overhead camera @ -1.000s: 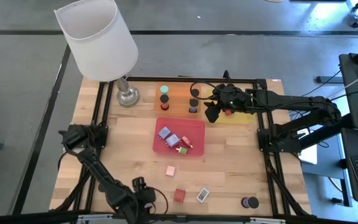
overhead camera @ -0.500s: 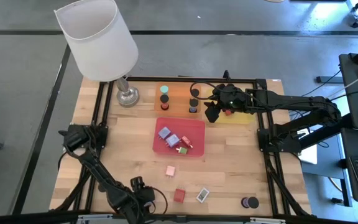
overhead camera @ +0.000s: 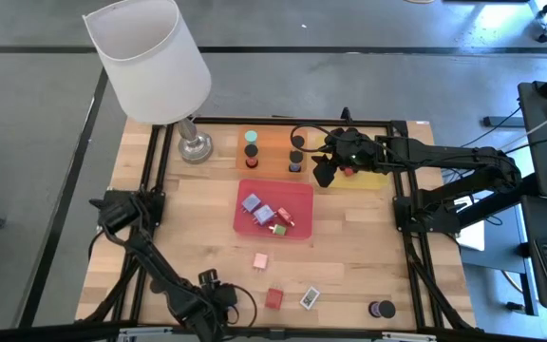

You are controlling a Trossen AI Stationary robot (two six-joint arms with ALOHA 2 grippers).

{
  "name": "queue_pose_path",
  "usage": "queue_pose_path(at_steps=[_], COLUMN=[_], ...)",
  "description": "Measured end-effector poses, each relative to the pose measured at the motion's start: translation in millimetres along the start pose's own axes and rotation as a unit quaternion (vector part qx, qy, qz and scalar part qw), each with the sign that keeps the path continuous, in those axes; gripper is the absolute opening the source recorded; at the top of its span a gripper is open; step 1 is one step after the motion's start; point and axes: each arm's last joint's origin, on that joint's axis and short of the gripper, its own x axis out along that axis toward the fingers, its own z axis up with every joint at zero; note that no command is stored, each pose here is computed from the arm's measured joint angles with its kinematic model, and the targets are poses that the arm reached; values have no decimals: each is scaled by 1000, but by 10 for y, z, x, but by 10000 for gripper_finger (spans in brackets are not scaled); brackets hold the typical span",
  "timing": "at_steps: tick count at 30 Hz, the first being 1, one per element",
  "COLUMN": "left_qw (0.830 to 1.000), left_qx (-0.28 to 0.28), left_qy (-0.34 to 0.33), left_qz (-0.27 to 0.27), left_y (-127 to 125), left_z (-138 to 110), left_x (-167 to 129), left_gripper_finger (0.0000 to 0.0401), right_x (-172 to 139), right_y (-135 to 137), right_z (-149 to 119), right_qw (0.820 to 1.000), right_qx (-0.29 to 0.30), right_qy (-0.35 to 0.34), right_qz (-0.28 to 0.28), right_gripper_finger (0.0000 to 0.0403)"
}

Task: Pick & Place Office items
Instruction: Put the light blue charger adapter into the red bin

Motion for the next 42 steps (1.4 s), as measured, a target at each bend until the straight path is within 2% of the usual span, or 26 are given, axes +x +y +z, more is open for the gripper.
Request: queue_pose_path(at_steps=[4,9,18,22,26,31,36,39,42], left_qw=[1000,999,981,976,972,978,980,983,988], left_qx=[-16,-6,-5,-15,-33,-69,-73,-77,-82], left_qy=[13,-40,-165,-176,-159,-101,-50,-21,-22], left_qz=[-17,-1,98,131,169,168,180,163,131], left_y=[-4,149,946,1378,1769,2121,2352,2442,2483], left_z=[127,443,1238,1583,1854,1988,1875,1761,1703], left_x=[-80,-370,-958,-1068,-945,-620,-374,-201,-57], left_gripper_finger=[204,204,204,204,204,204,204,204,204], right_x=[0,1,-1,0,0,0,0,0,0], right_y=[0,0,1,0,0,1,1,1,2], right_z=[0,-1,-1,-1,-1,-1,-1,1,2], right_qw=[1000,1000,1000,1000,1000,1000,1000,1000,1000], right_qx=[0,0,0,0,0,0,0,1,1], right_qy=[0,0,0,0,0,0,0,-1,-2], right_qz=[0,0,0,0,0,0,0,1,1], right_gripper_finger=[166,166,166,166,166,167,166,166,166])
